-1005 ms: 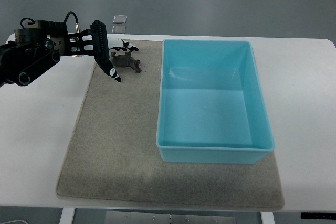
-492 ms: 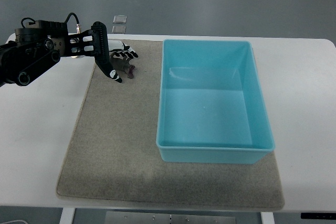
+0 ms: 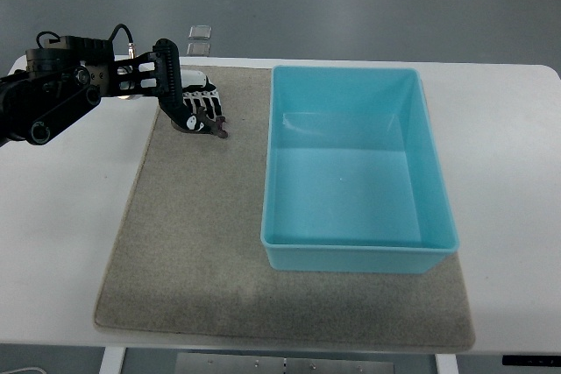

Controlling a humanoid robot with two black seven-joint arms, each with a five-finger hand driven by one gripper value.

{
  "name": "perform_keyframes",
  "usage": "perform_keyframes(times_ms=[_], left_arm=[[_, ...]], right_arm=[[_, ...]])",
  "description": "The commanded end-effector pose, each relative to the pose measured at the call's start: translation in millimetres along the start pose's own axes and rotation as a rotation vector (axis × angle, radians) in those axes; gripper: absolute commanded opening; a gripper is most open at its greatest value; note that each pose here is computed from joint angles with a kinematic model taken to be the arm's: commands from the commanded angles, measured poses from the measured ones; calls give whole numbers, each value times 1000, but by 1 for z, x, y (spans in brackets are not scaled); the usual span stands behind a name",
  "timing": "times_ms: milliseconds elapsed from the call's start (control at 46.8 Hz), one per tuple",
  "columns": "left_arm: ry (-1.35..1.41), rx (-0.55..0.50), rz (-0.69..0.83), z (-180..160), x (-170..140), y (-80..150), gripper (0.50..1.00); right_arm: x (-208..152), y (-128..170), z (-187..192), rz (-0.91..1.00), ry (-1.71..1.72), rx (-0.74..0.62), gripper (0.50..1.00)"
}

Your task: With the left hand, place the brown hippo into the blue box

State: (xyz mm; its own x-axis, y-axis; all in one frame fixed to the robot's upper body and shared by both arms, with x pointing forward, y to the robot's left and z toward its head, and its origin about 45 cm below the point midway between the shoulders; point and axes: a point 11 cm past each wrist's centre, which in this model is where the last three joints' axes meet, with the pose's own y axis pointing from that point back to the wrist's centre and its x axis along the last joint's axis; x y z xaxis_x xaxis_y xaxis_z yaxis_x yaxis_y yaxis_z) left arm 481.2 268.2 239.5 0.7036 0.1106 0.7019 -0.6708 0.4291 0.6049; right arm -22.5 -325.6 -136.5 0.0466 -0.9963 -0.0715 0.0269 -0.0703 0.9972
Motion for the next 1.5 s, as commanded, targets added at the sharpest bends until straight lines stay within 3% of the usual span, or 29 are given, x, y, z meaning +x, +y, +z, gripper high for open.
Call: perform_keyframes(times_ms=[0, 641, 684, 705, 791, 855, 1475], left_arm=[[-1, 3, 6, 1, 3, 1, 500], [5, -6, 30, 5, 9, 1, 501], [6, -7, 31, 6, 10, 1, 681], [7, -8, 32, 6, 10, 1, 713], [10, -8, 22, 6, 9, 1, 735], [10, -9, 18, 6, 8, 1, 872], [32, -4, -97, 2, 1, 8, 889]], right_arm=[[0, 0, 0, 0, 0, 0, 936], [0, 0, 0, 0, 0, 0, 936], [0, 0, 0, 0, 1, 0, 936], [0, 0, 0, 0, 0, 0, 936], [0, 0, 0, 0, 0, 0, 936], [0, 0, 0, 0, 0, 0, 936], [0, 0, 0, 0, 0, 0, 936]])
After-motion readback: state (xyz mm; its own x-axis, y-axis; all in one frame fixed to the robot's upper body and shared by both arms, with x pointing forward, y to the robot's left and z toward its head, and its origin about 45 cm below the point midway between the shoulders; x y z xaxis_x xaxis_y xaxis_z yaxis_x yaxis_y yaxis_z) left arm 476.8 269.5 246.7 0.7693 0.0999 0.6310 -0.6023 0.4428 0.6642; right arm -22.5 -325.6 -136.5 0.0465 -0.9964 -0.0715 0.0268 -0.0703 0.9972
